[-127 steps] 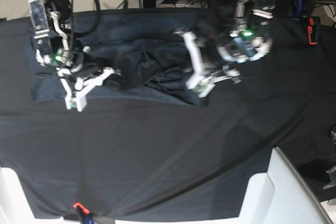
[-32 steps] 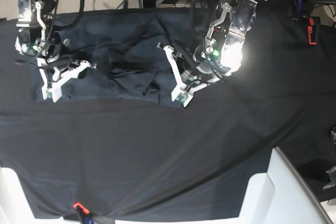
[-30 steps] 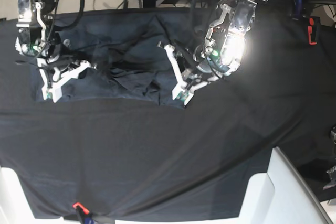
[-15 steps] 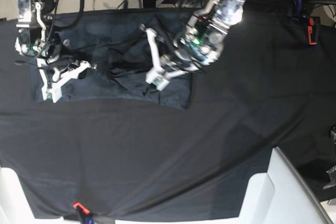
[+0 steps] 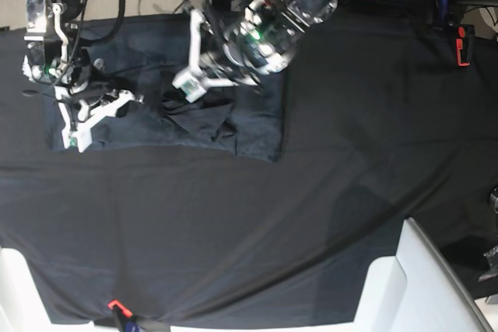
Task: Fold the T-shirt properly
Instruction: 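Release the shirt and lift the left gripper away toward its rest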
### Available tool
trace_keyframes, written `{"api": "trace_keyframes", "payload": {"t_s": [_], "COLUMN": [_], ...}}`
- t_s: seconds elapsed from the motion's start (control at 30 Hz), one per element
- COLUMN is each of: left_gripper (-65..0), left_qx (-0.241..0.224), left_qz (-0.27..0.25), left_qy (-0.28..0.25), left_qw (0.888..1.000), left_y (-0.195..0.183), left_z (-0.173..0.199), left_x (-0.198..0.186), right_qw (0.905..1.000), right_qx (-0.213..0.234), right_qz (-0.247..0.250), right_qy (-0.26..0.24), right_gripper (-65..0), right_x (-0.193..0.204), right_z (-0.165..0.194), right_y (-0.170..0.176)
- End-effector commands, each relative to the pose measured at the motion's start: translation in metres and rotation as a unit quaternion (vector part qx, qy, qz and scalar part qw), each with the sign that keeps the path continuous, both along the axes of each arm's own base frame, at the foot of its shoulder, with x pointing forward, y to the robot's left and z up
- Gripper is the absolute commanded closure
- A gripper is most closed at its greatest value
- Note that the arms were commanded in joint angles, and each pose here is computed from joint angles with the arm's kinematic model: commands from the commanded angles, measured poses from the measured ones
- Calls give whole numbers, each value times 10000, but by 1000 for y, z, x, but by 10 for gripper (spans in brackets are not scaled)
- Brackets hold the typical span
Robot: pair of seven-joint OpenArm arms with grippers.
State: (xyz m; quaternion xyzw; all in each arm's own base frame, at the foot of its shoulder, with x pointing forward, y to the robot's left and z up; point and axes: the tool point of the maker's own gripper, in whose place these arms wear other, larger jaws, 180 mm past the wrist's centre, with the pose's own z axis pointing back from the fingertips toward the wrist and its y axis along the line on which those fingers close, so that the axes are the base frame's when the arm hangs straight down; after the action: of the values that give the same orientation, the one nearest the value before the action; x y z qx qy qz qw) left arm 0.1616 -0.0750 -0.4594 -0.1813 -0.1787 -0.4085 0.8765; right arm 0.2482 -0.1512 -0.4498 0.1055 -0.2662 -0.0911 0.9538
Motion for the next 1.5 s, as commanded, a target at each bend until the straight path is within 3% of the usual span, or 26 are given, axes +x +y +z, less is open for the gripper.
{"api": "trace_keyframes", "payload": {"t_s": [0.0, 0.13, 0.23, 0.37, 0.5, 0.63, 0.83, 1.47], "left_gripper": [0, 0, 0, 0, 0, 0, 0, 0], "left_qx": [-223, -430, -686, -816, -195, 210, 538, 250], "left_qz": [-80, -779, -764, -125, 1125, 1528, 1569, 934], "left_qy": [-137, -256, -475, -850, -619, -526, -131, 179], "left_qw": [9996, 9957, 9936, 9930, 9915, 9866, 9861, 9951], "left_y": [-13, -32, -39, -17, 42, 73, 84, 5], "left_z": [12, 22, 42, 68, 52, 41, 14, -3], "left_x": [4, -7, 0, 30, 52, 53, 41, 27], "right_qw": [9998, 9998, 9998, 9998, 9998, 9998, 9998, 9998], "right_qx": [-20, -20, -20, -19, -19, -19, -19, -35], "right_qz": [-6, -6, -6, -4, -4, -4, -6, -6], "right_qy": [-213, -213, -205, -198, -198, -198, -221, -197], "right_gripper": [-146, -146, -146, -146, -146, -146, -146, -146], "right_x": [10, 10, 9, 9, 9, 9, 11, 9], "right_z": [9, 9, 9, 9, 9, 9, 10, 8], "right_y": [-3, -3, -3, -3, -3, -3, -3, -3]}}
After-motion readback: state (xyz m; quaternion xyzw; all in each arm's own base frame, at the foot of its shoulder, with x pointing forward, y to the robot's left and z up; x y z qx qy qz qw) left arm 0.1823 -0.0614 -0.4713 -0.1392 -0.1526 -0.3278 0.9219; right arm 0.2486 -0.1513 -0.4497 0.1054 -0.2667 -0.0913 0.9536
